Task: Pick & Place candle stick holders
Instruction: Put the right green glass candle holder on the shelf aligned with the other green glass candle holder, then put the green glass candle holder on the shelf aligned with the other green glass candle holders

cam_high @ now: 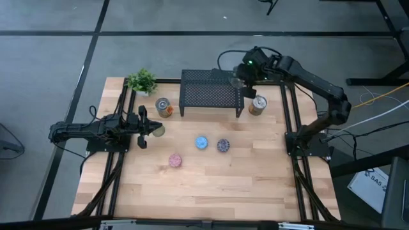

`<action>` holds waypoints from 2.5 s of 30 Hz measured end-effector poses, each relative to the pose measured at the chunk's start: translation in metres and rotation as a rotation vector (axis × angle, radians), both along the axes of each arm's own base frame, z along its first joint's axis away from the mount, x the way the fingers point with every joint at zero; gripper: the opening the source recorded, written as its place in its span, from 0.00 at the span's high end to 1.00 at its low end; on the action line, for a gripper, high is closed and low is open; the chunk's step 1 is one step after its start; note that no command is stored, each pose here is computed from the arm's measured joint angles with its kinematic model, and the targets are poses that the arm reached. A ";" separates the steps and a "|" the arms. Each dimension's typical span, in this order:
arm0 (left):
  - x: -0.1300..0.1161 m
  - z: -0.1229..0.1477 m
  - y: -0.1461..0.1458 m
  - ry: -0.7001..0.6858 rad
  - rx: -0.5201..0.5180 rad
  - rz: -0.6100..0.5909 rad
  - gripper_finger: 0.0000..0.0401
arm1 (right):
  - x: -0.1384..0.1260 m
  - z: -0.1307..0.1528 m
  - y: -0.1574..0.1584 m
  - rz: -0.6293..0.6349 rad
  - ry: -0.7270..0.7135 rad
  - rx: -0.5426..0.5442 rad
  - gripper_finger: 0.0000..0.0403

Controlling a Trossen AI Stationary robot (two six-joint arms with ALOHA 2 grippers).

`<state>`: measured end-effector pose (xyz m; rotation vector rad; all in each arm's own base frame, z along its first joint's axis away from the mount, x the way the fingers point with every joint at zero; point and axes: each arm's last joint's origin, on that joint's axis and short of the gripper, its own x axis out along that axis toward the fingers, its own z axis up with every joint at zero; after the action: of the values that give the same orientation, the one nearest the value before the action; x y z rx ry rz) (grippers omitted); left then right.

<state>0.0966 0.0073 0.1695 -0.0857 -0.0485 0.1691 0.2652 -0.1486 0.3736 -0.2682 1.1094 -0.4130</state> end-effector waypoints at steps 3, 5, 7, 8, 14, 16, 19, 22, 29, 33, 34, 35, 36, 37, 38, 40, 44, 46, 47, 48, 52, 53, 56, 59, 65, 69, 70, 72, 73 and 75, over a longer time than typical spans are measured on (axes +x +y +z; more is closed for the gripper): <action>0.000 0.000 0.000 0.000 0.000 0.000 0.97 | 0.006 -0.008 -0.003 0.019 0.019 0.045 0.91; 0.000 0.000 0.000 0.000 0.000 0.000 0.97 | 0.011 -0.015 -0.004 0.028 0.041 0.080 0.91; 0.000 0.000 0.000 0.000 0.000 0.000 0.97 | 0.014 -0.020 -0.005 0.032 0.063 0.100 0.91; 0.000 0.000 0.000 0.000 0.000 0.000 0.97 | 0.015 -0.023 -0.006 0.032 0.075 0.108 0.91; 0.000 0.000 0.000 0.000 0.000 0.000 0.97 | 0.024 -0.038 -0.011 0.015 0.125 0.143 0.91; 0.000 0.000 0.000 0.000 0.000 0.000 0.97 | 0.025 -0.040 -0.012 0.011 0.129 0.140 0.91; 0.000 0.000 0.000 0.000 0.000 0.001 0.97 | 0.025 -0.040 -0.014 0.008 0.125 0.140 0.91; 0.000 0.000 0.000 0.000 0.000 0.001 0.97 | 0.025 -0.040 -0.015 0.004 0.119 0.137 0.91; 0.000 0.000 0.000 0.000 0.000 0.001 0.97 | 0.023 -0.040 -0.021 -0.013 0.106 0.134 0.91; 0.000 0.000 0.000 0.000 0.000 0.001 0.97 | 0.022 -0.040 -0.024 -0.015 0.107 0.132 0.91; 0.000 0.000 0.000 0.000 0.000 0.000 0.97 | 0.022 -0.040 -0.024 -0.016 0.107 0.132 0.91; 0.000 0.000 0.000 0.000 0.000 0.000 0.97 | 0.022 -0.040 -0.025 -0.016 0.107 0.132 0.91; 0.000 0.000 0.000 0.000 0.000 0.000 0.97 | 0.022 -0.040 -0.025 -0.016 0.106 0.132 0.91; 0.000 0.000 0.000 0.000 0.000 0.001 0.97 | 0.022 -0.040 -0.025 -0.016 0.106 0.131 0.91; 0.000 0.000 0.000 0.000 0.000 0.000 0.97 | 0.022 -0.040 -0.025 -0.016 0.107 0.131 0.91; 0.000 0.000 0.000 0.000 0.000 0.001 0.97 | 0.022 -0.040 -0.025 -0.016 0.107 0.132 0.91; 0.000 0.000 0.000 0.000 0.000 0.000 0.97 | 0.022 -0.040 -0.025 -0.007 0.113 0.129 0.89; 0.000 0.000 0.000 -0.001 0.000 0.001 0.97 | 0.022 -0.040 -0.024 -0.005 0.114 0.129 0.87; 0.000 0.000 0.000 0.000 0.000 0.000 0.97 | 0.022 -0.040 -0.024 -0.005 0.115 0.129 0.86; 0.000 0.000 0.000 0.000 0.000 0.001 0.97 | 0.022 -0.040 -0.024 -0.004 0.115 0.129 0.85; 0.000 0.000 0.000 0.000 0.000 0.001 0.97 | 0.022 -0.040 -0.024 -0.004 0.115 0.129 0.81; 0.000 0.000 0.000 0.000 0.000 0.000 0.97 | 0.022 -0.040 -0.024 -0.003 0.115 0.128 0.80; 0.000 0.000 0.000 0.000 0.000 0.000 0.97 | 0.022 -0.040 -0.024 -0.001 0.113 0.130 0.78; 0.000 0.000 0.000 -0.001 0.000 0.001 0.97 | 0.023 -0.040 -0.024 0.014 0.093 0.147 0.76; 0.000 0.000 0.000 0.000 0.000 0.001 0.97 | 0.028 -0.029 -0.020 0.042 0.045 0.136 0.71; 0.000 0.000 0.000 0.000 0.000 0.001 0.97 | 0.030 -0.015 -0.014 0.062 0.016 0.119 0.69; 0.000 0.000 0.000 0.000 0.000 0.000 0.97 | 0.031 -0.010 -0.012 0.068 0.007 0.115 0.69; 0.000 0.000 0.000 0.000 0.000 0.001 0.97 | 0.032 -0.003 -0.009 0.070 -0.012 0.111 0.68; 0.000 0.000 0.000 0.000 0.000 0.001 0.97 | 0.032 0.001 -0.007 0.063 -0.028 0.112 0.68; 0.000 0.000 0.000 0.000 0.000 0.001 0.97 | 0.034 0.009 -0.002 0.064 -0.063 0.118 0.67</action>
<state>0.0966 0.0073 0.1695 -0.0856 -0.0486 0.1701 0.2995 -0.1505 0.3821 -0.1847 1.0564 -0.2957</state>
